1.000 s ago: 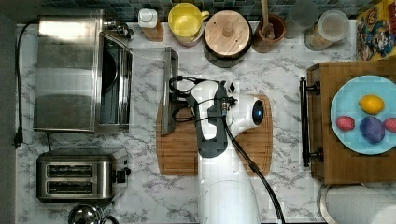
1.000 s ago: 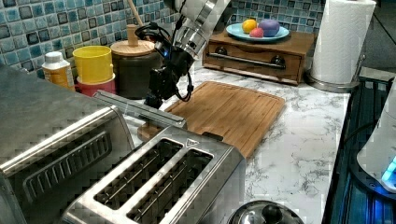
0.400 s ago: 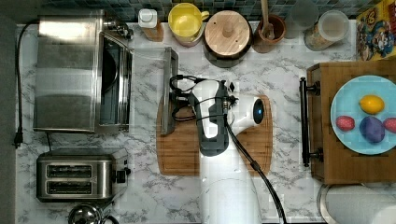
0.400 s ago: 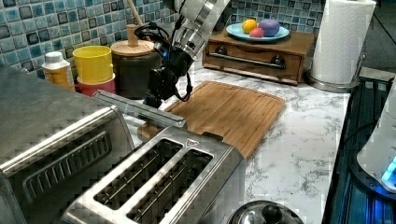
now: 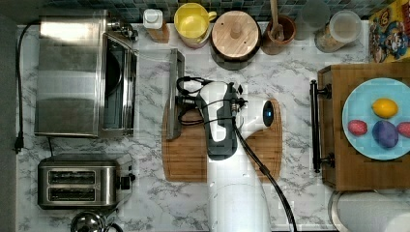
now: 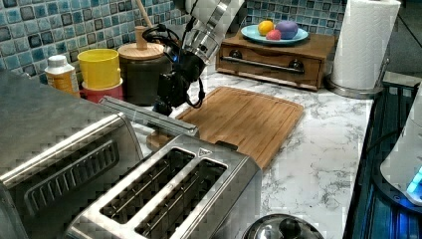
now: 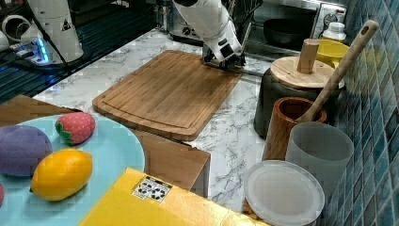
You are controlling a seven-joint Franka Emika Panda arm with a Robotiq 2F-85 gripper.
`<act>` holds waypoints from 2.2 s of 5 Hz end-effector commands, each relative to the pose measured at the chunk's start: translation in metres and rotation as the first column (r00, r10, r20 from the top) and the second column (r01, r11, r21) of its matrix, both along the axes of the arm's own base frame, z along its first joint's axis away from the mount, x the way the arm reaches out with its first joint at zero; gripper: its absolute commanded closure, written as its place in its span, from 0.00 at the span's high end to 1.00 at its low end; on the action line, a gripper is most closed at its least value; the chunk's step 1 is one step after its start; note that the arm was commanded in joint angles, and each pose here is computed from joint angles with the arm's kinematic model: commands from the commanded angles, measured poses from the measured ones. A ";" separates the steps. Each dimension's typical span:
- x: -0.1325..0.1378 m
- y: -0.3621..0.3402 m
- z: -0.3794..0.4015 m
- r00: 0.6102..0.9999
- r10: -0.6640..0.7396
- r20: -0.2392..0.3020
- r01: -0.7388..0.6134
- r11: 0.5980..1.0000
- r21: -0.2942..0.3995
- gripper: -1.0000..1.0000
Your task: Close the oven.
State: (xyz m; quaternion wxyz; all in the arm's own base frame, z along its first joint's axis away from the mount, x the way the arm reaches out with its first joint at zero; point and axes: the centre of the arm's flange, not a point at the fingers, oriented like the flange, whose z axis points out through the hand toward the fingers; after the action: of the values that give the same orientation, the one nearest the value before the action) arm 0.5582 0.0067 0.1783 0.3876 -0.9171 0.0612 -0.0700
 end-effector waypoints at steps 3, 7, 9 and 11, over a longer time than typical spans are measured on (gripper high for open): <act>0.037 0.201 0.202 0.959 0.177 0.223 -0.188 0.982 0.028 0.00; 0.020 0.269 0.279 0.952 0.219 0.214 -0.199 0.974 -0.110 0.00; 0.012 0.309 0.311 0.961 0.212 0.175 -0.157 0.946 -0.284 0.00; 0.011 0.331 0.346 0.976 0.136 0.169 -0.052 0.903 -0.427 0.00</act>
State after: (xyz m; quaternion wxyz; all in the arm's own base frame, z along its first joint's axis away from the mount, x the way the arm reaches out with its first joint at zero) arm 0.5981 0.2138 0.3789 0.1344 -0.9884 0.0210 -0.0671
